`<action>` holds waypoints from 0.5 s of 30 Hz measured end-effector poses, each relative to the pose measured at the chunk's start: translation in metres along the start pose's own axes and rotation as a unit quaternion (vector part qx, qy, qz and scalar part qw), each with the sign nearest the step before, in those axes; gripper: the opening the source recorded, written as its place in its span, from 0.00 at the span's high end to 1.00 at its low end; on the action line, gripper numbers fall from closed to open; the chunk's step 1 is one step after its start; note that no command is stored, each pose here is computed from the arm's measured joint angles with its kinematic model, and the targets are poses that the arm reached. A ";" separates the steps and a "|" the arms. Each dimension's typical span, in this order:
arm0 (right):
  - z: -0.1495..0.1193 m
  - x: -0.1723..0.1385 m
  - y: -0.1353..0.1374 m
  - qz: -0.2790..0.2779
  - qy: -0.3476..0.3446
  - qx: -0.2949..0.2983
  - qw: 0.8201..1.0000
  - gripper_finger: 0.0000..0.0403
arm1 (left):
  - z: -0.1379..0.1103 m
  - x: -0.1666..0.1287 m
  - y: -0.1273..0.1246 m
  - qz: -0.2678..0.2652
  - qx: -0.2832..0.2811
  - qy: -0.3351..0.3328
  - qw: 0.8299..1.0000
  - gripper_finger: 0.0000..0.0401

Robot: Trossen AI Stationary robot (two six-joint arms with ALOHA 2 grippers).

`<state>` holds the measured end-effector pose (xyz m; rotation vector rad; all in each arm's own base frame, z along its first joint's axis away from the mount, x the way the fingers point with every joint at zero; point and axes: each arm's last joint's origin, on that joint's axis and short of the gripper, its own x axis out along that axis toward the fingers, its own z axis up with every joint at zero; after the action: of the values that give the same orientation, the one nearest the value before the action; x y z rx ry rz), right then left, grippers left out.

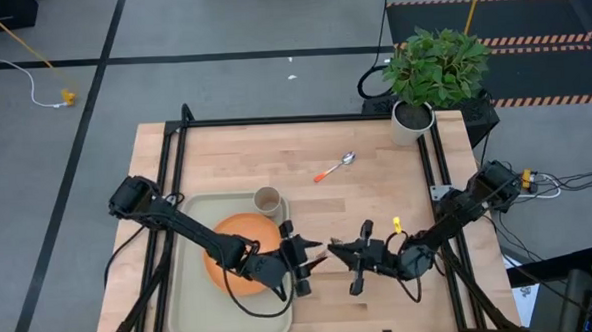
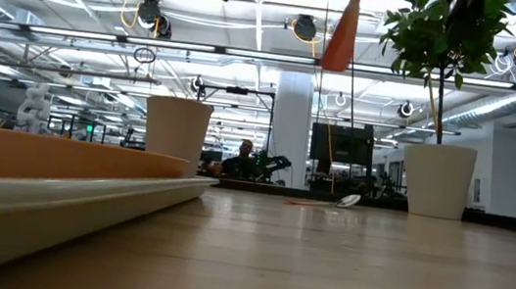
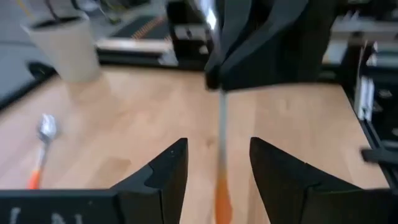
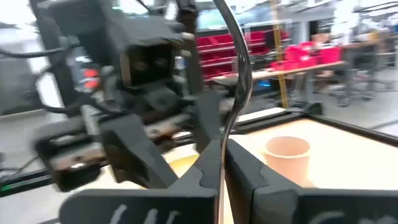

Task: Pick and place plate/cup/fork/spoon on tray
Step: Put the orange fork on the light yellow tray to the right of the orange plate

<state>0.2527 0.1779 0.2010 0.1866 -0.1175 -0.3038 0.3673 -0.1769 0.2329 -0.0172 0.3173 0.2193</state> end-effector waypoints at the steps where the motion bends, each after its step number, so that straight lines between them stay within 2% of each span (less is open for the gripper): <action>1: 0.000 -0.001 0.000 -0.010 -0.001 0.001 1.000 1.00 | 0.001 -0.001 -0.001 0.008 0.003 -0.008 1.000 0.58; 9: 0.004 -0.001 -0.001 -0.036 -0.015 0.010 0.999 1.00 | 0.009 -0.006 -0.006 0.035 0.039 -0.051 0.997 0.66; 15: 0.006 -0.001 -0.003 -0.056 -0.020 0.001 0.998 1.00 | 0.011 -0.006 -0.005 0.069 0.075 -0.062 0.993 0.64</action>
<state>0.2504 0.1745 0.2062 0.1889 -0.1466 -0.4182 0.3664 -0.1821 0.2449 0.1663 0.2103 0.3317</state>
